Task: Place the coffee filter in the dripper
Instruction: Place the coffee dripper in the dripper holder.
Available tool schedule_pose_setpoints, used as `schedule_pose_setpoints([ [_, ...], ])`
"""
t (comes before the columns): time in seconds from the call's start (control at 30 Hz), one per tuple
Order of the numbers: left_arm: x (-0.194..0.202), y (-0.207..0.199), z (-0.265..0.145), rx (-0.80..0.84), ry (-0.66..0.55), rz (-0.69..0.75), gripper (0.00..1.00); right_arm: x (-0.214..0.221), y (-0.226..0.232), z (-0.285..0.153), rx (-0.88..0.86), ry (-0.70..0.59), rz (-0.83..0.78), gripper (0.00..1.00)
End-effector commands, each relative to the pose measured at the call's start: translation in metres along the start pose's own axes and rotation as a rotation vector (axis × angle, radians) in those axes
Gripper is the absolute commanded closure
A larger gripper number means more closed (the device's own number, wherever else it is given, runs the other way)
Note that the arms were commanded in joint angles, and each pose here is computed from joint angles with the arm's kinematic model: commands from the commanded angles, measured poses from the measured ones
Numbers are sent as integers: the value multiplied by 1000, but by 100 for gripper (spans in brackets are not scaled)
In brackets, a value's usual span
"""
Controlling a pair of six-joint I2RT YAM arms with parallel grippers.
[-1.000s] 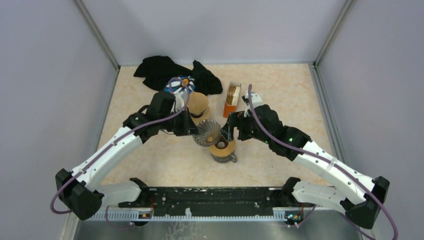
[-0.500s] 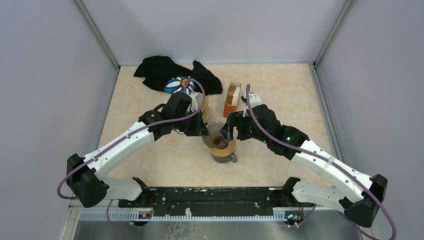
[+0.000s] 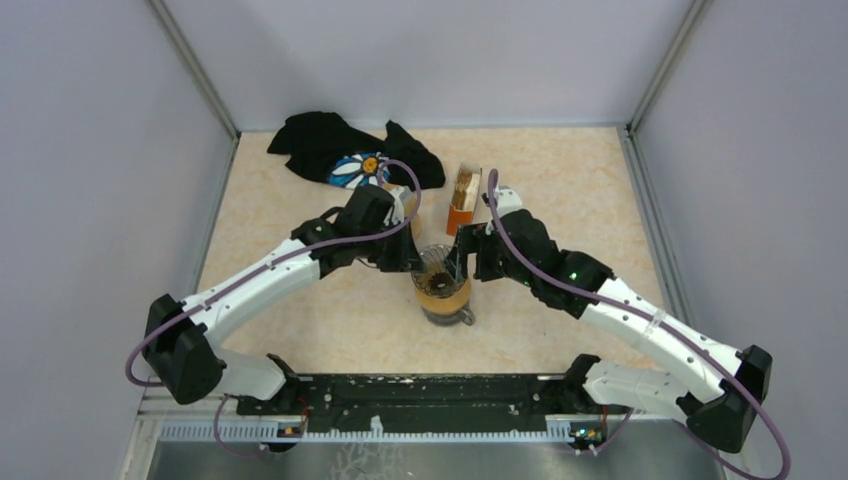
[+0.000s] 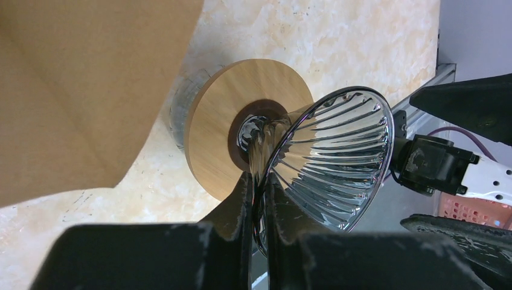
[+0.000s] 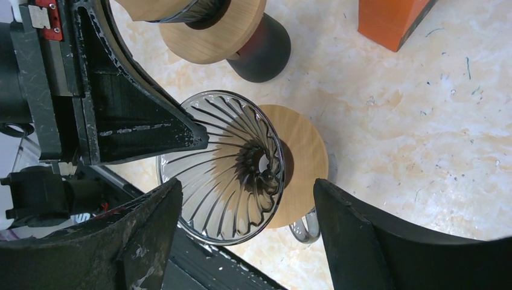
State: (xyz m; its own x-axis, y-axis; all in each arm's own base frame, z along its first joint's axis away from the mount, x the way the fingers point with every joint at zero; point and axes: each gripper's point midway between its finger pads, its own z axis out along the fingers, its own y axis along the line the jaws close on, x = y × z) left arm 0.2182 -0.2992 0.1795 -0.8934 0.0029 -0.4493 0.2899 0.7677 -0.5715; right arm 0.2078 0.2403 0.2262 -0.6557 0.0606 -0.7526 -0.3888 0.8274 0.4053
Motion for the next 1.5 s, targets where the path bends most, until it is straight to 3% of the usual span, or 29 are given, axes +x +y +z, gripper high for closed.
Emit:
schedule_pose_setpoints([
  [0.0, -9, -18, -1, 56, -24, 18, 100, -1, -2, 4, 16, -7, -2, 21],
  [0.27, -2, -15, 3, 53, 3, 14, 100, 10, -8, 12, 41, 34, -8, 23],
  [0.6, 5, -13, 11, 46, 23, 11, 100, 26, -16, 21, 71, 97, -15, 37],
  [0.93, 12, -7, 21, 27, 48, 8, 100, 37, -25, 32, 98, 138, -4, 60],
  [1.27, 20, 0, 25, 0, 78, 5, 100, 54, -36, 42, 109, 220, 32, 91],
  [1.47, 29, 5, 29, -17, 105, 5, 100, 65, -40, 45, 124, 275, 52, 100],
])
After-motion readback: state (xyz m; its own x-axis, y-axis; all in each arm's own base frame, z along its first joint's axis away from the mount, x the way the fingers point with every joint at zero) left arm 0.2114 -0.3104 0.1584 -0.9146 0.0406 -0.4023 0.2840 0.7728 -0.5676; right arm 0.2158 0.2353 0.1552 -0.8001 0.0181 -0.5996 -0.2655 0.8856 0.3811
